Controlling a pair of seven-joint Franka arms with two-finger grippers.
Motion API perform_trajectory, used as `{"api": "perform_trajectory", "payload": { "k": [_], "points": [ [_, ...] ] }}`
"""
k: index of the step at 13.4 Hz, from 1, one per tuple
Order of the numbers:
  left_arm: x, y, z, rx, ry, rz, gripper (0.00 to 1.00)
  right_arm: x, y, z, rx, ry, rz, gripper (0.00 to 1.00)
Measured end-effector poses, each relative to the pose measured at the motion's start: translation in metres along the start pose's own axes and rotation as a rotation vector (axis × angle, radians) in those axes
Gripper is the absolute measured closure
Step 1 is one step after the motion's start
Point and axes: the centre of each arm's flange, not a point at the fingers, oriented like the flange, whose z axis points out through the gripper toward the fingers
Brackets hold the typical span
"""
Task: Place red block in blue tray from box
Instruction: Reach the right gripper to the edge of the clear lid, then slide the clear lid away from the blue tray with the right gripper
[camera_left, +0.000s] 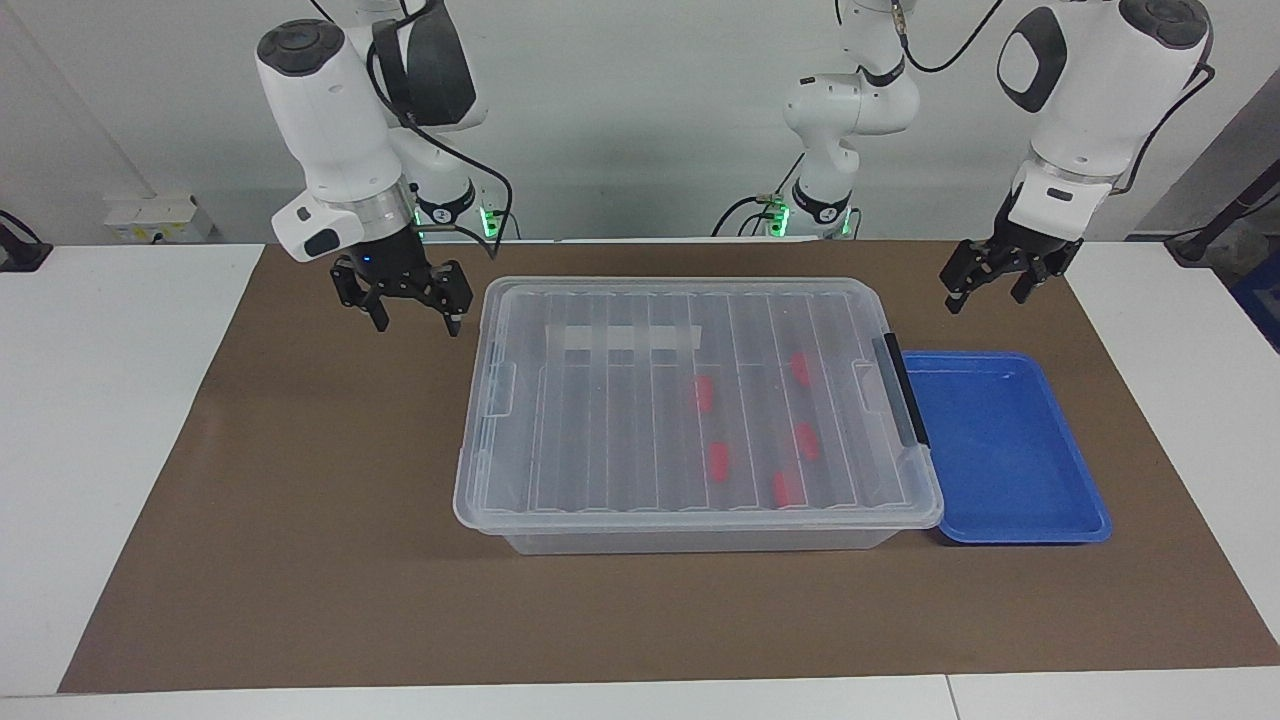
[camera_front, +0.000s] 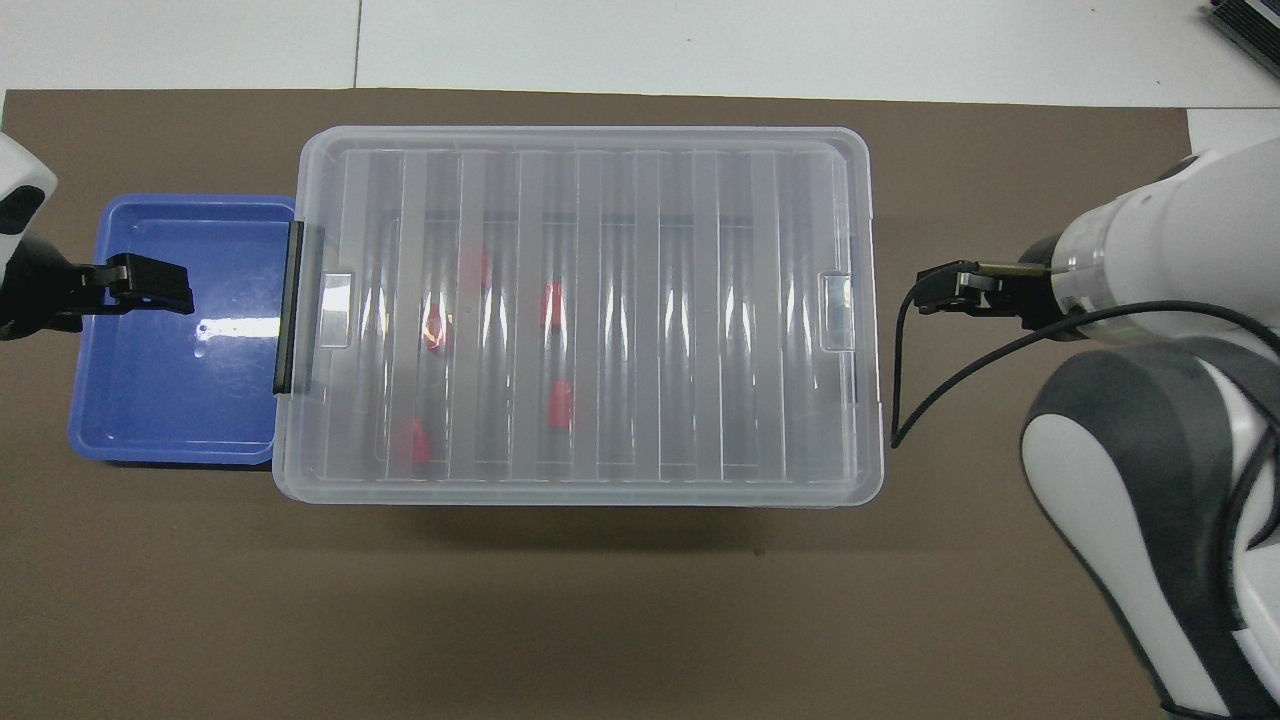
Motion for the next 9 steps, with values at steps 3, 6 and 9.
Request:
{"api": "perform_trajectory", "payload": {
  "k": [3, 6, 9],
  "points": [
    [0.0, 0.0, 0.0, 0.0, 0.0, 0.0, 0.0, -0.016, -0.016, 0.044, 0.003, -0.004, -0.019, 0.01],
    [0.0, 0.0, 0.0, 0.0, 0.0, 0.0, 0.0, -0.026, -0.015, 0.068, -0.005, -0.02, -0.024, 0.01],
    [0.0, 0.0, 0.0, 0.0, 0.0, 0.0, 0.0, -0.031, -0.003, 0.078, -0.015, -0.038, -0.008, 0.01]
  ]
}}
